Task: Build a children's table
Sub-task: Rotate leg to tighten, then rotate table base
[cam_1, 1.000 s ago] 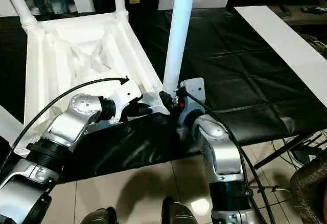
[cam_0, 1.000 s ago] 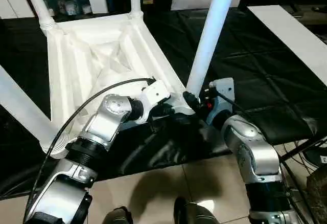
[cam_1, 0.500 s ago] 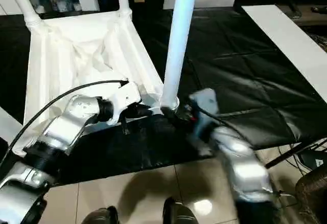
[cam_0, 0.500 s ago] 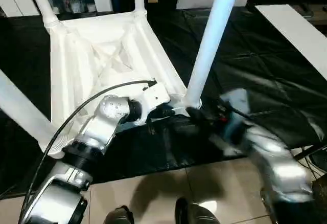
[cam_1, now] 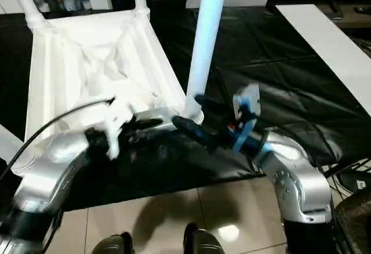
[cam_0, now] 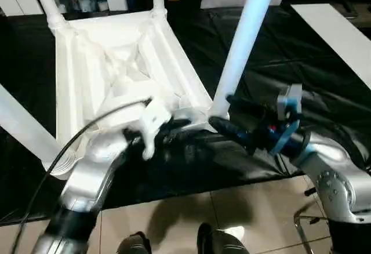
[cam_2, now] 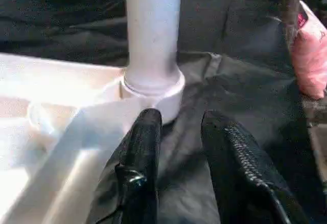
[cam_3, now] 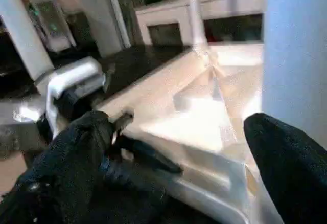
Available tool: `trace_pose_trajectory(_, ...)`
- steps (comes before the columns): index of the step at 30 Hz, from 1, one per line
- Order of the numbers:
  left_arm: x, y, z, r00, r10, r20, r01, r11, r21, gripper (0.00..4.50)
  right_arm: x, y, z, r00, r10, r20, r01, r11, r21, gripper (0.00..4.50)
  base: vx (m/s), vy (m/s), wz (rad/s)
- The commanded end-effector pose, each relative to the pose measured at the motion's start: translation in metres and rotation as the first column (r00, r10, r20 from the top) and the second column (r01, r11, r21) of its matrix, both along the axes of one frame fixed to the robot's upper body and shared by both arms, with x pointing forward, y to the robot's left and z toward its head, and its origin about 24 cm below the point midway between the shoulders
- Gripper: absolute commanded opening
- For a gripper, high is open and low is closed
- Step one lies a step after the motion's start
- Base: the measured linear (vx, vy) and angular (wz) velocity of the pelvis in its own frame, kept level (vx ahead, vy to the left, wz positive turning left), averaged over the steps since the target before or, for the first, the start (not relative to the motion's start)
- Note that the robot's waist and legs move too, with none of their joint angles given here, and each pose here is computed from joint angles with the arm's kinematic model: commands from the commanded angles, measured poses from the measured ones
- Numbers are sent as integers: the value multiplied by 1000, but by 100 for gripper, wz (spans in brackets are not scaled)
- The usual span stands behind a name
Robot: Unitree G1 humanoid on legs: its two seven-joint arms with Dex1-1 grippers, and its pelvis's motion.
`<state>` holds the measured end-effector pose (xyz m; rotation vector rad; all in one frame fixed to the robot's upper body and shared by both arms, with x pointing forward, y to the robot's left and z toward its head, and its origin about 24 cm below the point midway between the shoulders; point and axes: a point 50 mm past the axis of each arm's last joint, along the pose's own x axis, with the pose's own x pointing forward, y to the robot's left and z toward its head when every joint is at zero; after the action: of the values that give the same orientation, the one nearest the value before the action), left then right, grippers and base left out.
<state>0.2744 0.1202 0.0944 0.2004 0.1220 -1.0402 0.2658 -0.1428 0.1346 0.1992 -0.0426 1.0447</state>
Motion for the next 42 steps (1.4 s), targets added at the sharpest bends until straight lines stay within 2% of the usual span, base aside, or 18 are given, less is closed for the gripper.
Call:
trace_pose_trajectory(1, -20, 9, -3, 998, 55, -22, -54, 997, 50, 184, 10, 5, 5, 999, -38, 29, 38, 999, 8, 450, 0, 0, 0)
trace_pose_trajectory(6, -38, 16, -10, 988, 152, -29, -149, 985, 89, 223, 24, 4, 5, 989, -140, 43, 141, 990, -7, 450, 0, 0, 0)
trace_pose_trajectory(10, -59, 22, -15, 970, 237, -54, -236, 971, 31, 255, 45, -6, -3, 944, -328, 21, 329, 942, -61, 450, 0, 0, 0)
trace_pose_trajectory(14, -72, 28, -13, 958, 279, -71, -280, 960, -3, 273, 56, -18, -4, 907, -421, 15, 421, 905, -63, 450, 0, 0, 0)
trace_pose_trajectory(15, -75, 30, -13, 958, 276, -74, -277, 961, 0, 285, 58, -21, -4, 898, -439, 21, 440, 896, -65, 450, 0, 0, 0)
trace_pose_trajectory(16, -87, 35, -17, 963, 258, -85, -257, 966, 22, 295, 65, -35, -2, 853, -520, 47, 522, 850, -69, 450, 0, 0, 0)
trace_pose_trajectory(19, -100, 41, -21, 966, 228, -125, -222, 973, 64, 310, 72, -51, 0, 794, -604, 66, 607, 792, -68, 450, 0, 0, 0)
trace_pose_trajectory(22, -113, 56, -22, 967, 192, -170, -171, 977, 129, 328, 73, -63, -4, 769, -635, 79, 640, 761, -106, 450, 0, 0, 0)
trace_pose_trajectory(23, -113, 56, -22, 967, 192, -170, -171, 977, 129, 340, 73, -63, -4, 769, -635, 79, 640, 761, -106, 450, 0, 0, 0)
trace_pose_trajectory(24, -117, 71, -20, 962, 211, -175, -182, 969, 168, 347, 71, -65, -10, 768, -636, 76, 640, 756, -134, 450, 0, 0, 0)
trace_pose_trajectory(27, -116, 93, -16, 947, 281, -158, -246, 946, 211, 366, 65, -60, -17, 786, -613, 75, 617, 772, -153, 450, 0, 0, 0)
trace_pose_trajectory(30, -112, 120, -9, 921, 365, -137, -327, 915, 236, 396, 54, -47, -26, 838, -544, 47, 544, 824, -159, 450, 0, 0, 0)
trace_pose_trajectory(31, -111, 134, -3, 913, 391, -119, -352, 900, 255, 403, 45, -38, -33, 878, -478, 25, 474, 861, -184, 450, 0, 0, 0)
trace_pose_trajectory(33, -111, 141, -1, 910, 400, -110, -361, 894, 264, 423, 40, -34, -37, 895, -445, 20, 440, 876, -197, 450, 0, 0, 0)
trace_pose_trajectory(34, -110, 151, 3, 907, 412, -92, -374, 885, 279, 432, 33, -27, -43, 918, -396, -2, 386, 896, -218, 450, 0, 0, 0)
trace_pose_trajectory(39, -97, 167, 19, 893, 450, -19, -433, 868, 242, 447, 20, -14, -55, 952, -304, -45, 280, 918, -280, 450, 0, 0, 0)
trace_pose_trajectory(40, -87, 165, 25, 894, 447, 7, -441, 879, 184, 447, 17, -9, -61, 957, -285, -59, 255, 917, -308, 450, 0, 0, 0)
trace_pose_trajectory(42, -81, 159, 28, 906, 424, 11, -422, 897, 133, 447, 15, -4, -65, 959, -276, -69, 241, 916, -319, 450, 0, 0, 0)
